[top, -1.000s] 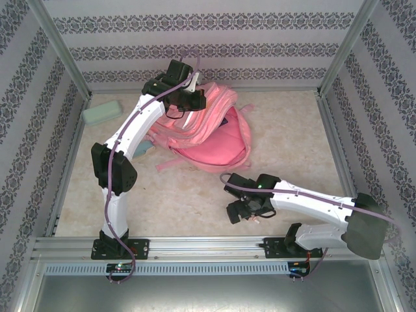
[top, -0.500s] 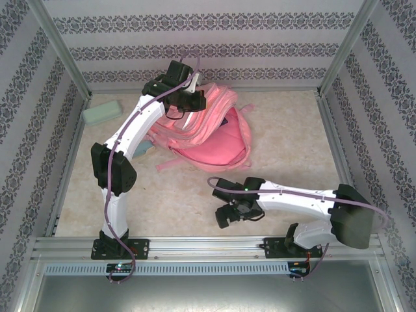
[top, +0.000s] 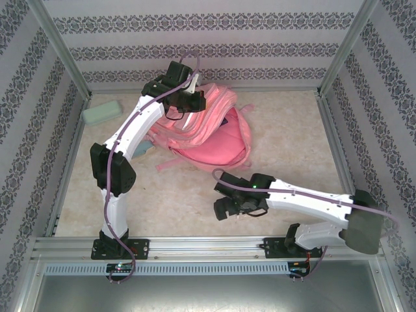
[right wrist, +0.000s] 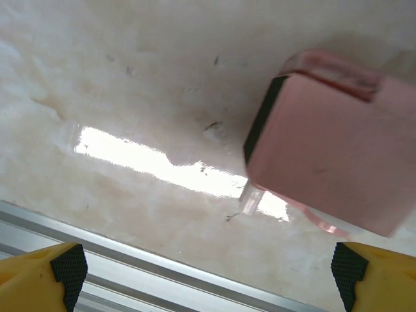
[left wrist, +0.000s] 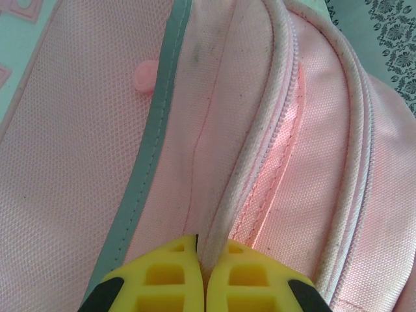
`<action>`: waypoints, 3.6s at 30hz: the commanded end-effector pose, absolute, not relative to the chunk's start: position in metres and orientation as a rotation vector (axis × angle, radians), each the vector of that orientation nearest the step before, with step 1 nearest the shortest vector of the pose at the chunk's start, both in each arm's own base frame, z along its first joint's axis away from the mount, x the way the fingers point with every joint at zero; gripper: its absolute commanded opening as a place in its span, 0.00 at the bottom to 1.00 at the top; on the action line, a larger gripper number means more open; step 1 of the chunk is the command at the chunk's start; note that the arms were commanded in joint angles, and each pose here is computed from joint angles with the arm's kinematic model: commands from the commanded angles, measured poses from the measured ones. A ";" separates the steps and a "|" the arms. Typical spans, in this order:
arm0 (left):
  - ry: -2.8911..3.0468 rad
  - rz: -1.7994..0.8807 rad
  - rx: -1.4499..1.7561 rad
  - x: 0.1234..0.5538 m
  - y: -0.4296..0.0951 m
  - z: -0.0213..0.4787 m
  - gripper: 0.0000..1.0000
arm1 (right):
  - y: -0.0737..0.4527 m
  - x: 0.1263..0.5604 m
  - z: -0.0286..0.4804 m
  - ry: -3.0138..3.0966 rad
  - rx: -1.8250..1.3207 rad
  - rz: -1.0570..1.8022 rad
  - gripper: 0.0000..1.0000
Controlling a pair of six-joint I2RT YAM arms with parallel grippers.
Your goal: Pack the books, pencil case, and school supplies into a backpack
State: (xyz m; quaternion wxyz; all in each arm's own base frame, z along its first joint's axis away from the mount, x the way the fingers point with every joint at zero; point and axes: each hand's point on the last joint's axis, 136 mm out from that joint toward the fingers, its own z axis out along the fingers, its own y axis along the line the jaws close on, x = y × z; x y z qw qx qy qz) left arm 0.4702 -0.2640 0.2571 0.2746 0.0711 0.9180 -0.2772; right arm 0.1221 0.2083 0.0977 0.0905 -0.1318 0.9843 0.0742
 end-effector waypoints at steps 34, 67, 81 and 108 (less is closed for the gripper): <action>2.343 -0.804 0.197 0.465 -0.261 0.308 0.00 | 0.154 0.166 0.036 2.968 0.083 0.041 0.87; 2.302 -0.870 0.180 0.458 -0.264 0.330 0.00 | 0.208 0.397 0.127 2.725 -0.004 0.279 0.78; 2.318 -0.866 0.185 0.454 -0.263 0.329 0.00 | 0.191 0.467 0.079 2.804 0.173 0.135 0.82; 2.373 -0.825 0.182 0.461 -0.262 0.302 0.00 | 0.182 0.392 0.163 2.612 0.090 0.340 0.98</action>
